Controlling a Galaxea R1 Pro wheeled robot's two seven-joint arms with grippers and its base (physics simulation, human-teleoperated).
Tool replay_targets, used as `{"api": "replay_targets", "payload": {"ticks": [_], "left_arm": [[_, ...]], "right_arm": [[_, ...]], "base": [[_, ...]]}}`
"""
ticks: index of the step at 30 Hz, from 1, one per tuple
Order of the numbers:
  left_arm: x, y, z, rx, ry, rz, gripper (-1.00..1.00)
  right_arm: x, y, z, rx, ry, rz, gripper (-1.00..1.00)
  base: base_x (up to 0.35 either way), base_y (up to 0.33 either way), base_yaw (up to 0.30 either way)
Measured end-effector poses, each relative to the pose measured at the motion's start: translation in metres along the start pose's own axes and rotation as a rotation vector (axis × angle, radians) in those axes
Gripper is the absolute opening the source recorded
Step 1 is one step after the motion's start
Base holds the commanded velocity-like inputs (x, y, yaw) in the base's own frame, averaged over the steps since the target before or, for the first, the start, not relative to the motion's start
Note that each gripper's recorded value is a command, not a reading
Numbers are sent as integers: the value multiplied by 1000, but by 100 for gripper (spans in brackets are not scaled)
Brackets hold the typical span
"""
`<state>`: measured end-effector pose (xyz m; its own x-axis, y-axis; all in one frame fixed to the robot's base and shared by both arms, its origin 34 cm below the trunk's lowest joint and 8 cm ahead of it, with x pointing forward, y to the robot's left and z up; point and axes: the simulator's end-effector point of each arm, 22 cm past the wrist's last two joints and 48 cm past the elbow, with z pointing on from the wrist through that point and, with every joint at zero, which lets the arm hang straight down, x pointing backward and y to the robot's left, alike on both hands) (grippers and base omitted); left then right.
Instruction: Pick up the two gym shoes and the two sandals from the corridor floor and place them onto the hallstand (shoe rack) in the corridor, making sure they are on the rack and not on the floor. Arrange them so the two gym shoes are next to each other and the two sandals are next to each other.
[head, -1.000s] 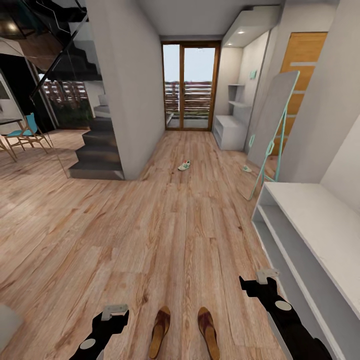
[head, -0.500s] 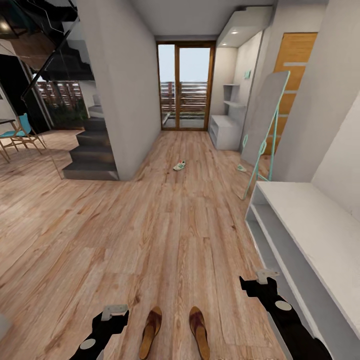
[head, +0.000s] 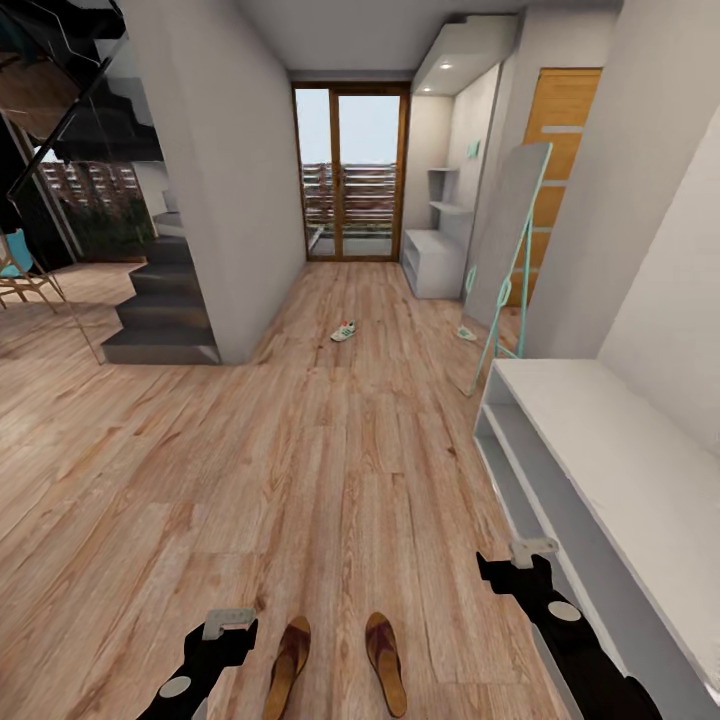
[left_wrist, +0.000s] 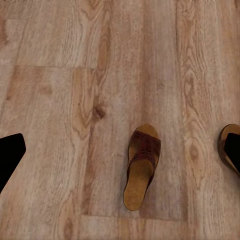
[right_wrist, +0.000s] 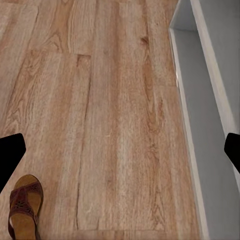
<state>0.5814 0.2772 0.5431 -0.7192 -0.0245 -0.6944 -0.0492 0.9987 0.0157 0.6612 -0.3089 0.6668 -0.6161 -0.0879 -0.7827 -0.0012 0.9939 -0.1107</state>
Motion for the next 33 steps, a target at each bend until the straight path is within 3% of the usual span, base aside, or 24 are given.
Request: {"api": "replay_targets", "payload": {"ticks": [33], "left_arm": [[37,-1,32,1,3,-3,100]], "right_arm": [[39,5,27,1,-1,3,100]], "base": [[0,0,-2]]}}
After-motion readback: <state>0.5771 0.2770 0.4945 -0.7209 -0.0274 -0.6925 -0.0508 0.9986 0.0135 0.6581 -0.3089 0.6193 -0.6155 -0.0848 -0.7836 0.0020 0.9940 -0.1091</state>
